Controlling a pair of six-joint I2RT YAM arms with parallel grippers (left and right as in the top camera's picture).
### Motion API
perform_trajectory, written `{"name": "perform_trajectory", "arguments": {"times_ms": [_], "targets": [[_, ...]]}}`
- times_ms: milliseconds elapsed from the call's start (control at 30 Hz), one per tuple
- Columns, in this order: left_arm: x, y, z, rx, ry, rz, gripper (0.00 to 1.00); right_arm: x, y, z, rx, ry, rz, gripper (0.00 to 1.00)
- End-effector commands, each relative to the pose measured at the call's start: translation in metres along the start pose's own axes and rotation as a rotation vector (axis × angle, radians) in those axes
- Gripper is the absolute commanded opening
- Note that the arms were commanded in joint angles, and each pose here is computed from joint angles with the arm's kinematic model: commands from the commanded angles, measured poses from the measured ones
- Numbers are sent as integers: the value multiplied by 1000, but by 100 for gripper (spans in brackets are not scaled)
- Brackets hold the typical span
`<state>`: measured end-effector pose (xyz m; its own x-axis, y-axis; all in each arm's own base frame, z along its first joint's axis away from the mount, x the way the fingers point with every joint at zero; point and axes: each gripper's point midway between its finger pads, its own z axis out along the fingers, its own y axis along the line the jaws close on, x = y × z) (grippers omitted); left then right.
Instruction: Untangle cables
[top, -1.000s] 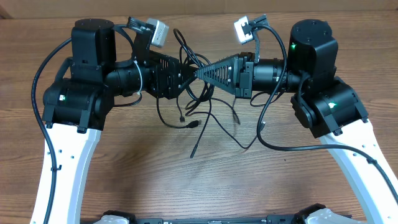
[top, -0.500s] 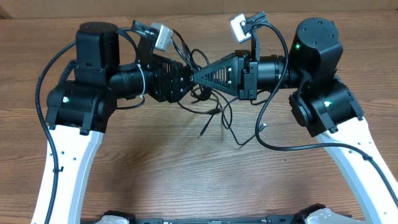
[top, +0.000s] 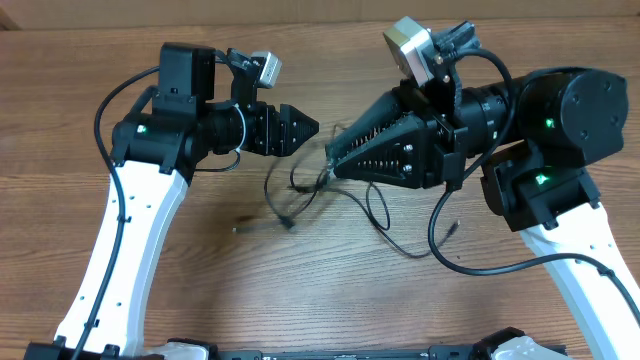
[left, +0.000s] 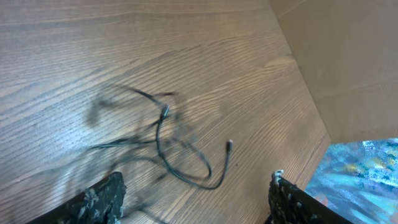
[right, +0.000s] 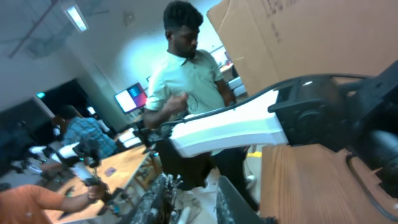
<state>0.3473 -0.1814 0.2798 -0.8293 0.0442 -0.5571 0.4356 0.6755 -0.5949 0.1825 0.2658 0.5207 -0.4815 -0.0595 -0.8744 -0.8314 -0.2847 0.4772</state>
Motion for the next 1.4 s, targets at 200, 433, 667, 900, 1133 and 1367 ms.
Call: {"name": "perform_trajectory", "arguments": {"times_ms": [200,433,667,900,1133,1367], "targets": [[3,-5,8,88,32,-6,70,17,2,-8,-39,120,73,49],[16,-10,7,119,82,-25,69,28,-51,-31,17,99,180,58],[37,4,11,0,155,-21,57,20,-106,-57,131,22,-3,55],[24,-12,22,-41,96,53,55,40,-244,-119,898,-102,63,61],[4,30,16,-397,-35,-43,56,111,-273,-154,1319,116,211,98],[-9,68,-7,-635,-176,-224,61,157,-258,-151,1286,244,387,100]]}}
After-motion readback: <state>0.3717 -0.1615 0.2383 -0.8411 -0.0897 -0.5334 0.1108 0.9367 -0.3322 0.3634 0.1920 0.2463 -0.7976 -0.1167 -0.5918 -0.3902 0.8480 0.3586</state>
